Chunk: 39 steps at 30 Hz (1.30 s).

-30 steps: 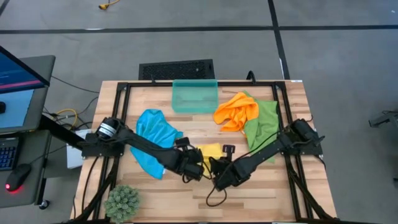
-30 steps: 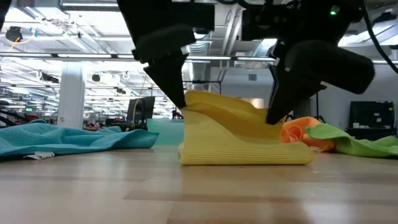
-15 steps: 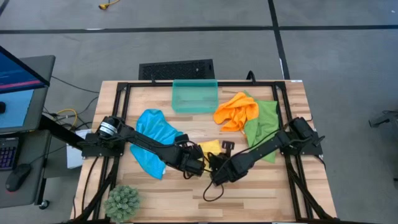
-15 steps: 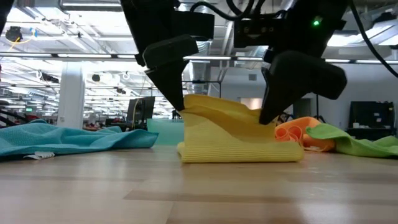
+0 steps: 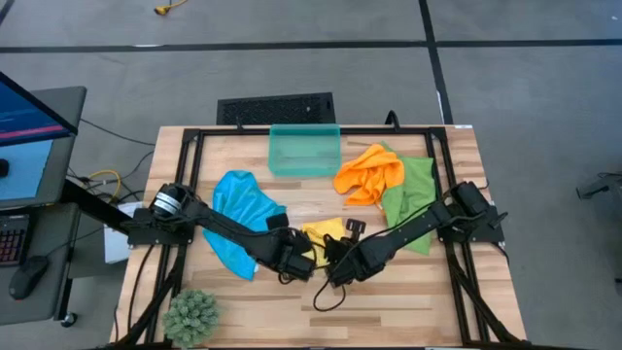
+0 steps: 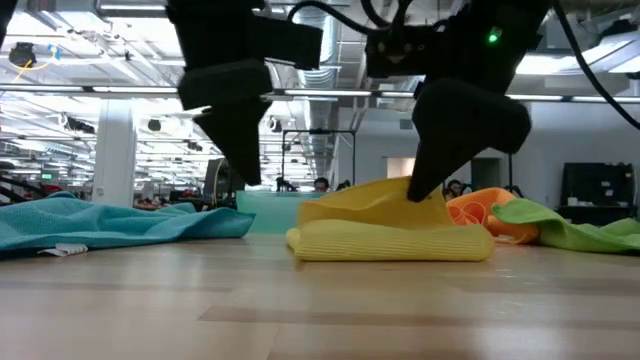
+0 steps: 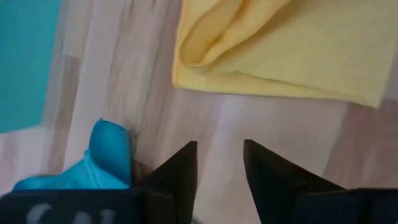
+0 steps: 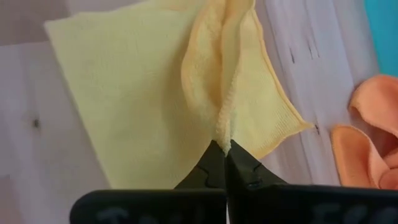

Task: Roll microfiber towels into tight, uniform cylinder then place into a basket
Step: Fold the yellow microfiber towel

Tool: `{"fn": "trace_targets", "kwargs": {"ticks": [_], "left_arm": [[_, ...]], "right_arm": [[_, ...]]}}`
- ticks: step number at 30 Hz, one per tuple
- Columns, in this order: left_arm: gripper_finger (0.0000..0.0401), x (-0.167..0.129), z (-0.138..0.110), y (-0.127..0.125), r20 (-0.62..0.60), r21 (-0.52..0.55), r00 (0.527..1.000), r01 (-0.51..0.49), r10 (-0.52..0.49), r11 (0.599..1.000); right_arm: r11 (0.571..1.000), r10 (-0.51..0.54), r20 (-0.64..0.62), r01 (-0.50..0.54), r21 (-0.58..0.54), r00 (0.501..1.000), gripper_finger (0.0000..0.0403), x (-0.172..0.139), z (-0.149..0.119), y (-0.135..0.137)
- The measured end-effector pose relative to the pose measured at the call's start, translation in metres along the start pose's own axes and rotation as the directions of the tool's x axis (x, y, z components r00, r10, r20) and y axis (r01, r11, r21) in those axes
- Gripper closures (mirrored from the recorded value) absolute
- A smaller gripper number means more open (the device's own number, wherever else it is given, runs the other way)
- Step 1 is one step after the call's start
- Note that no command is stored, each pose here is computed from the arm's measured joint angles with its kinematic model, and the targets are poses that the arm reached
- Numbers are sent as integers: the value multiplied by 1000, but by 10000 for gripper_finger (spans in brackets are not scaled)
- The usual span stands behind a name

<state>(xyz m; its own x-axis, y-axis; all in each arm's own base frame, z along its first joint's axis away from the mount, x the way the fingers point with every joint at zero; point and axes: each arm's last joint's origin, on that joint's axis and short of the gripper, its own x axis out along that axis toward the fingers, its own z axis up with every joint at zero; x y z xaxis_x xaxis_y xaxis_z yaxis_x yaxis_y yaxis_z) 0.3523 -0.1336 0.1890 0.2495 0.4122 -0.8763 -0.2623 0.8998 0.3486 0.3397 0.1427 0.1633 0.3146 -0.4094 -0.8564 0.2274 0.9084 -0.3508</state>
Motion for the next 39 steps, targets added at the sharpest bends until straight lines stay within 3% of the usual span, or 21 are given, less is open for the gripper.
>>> {"fn": "trace_targets", "kwargs": {"ticks": [7,13,24,31,35,39], "left_arm": [[287,-14,-12,-20,74,45,997,-23,20,999],[300,-19,-9,-40,253,105,967,-8,-19,994],[314,15,-15,-51,436,102,897,34,-76,994],[314,43,-17,-36,433,39,899,53,-65,998],[314,53,-18,-31,415,29,898,149,-148,988],[314,61,-21,-27,397,8,905,164,-154,986]], "right_arm": [[1000,19,70,-21,19,997,399,-19,4,-5],[999,16,81,-19,41,997,397,-16,12,-15],[996,14,61,-20,92,998,395,-5,20,-29],[994,22,50,-27,103,999,388,-3,22,-33],[995,36,41,-40,96,999,362,-1,23,-35],[993,32,34,-36,109,999,330,2,25,-39]]}}
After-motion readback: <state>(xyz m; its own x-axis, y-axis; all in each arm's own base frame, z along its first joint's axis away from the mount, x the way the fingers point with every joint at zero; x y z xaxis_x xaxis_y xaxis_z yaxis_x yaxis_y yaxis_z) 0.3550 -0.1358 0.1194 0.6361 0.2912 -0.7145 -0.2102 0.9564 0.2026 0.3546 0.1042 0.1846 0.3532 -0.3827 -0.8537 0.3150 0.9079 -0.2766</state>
